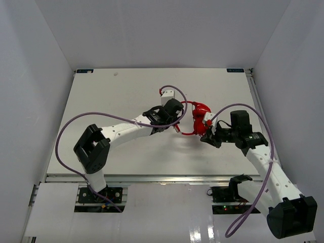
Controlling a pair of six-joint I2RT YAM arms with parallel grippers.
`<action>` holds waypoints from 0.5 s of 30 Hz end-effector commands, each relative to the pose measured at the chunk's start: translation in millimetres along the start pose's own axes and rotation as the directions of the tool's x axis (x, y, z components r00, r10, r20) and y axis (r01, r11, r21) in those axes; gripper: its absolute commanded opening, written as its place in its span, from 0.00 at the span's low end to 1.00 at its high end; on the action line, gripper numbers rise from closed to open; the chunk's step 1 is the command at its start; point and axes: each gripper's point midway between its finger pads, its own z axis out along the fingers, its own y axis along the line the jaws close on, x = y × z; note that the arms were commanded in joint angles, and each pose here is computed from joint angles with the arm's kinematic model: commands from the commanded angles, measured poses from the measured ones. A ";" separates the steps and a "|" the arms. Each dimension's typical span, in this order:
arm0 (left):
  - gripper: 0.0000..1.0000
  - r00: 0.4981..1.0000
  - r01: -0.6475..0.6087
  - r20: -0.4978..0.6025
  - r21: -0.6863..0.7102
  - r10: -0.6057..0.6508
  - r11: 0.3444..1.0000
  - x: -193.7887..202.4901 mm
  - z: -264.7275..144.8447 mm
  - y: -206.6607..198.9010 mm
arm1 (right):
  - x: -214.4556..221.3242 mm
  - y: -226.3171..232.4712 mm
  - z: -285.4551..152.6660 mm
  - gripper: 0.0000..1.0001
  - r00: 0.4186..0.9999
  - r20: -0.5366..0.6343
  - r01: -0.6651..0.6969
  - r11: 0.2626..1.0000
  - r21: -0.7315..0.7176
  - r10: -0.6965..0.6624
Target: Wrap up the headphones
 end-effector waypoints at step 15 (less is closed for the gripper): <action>0.00 0.974 -0.027 -0.222 0.048 0.037 0.999 62.2 41.9 8.4 | 8.8 -27.2 52.8 0.10 0.986 -0.011 -0.168 0.983 -0.071 0.167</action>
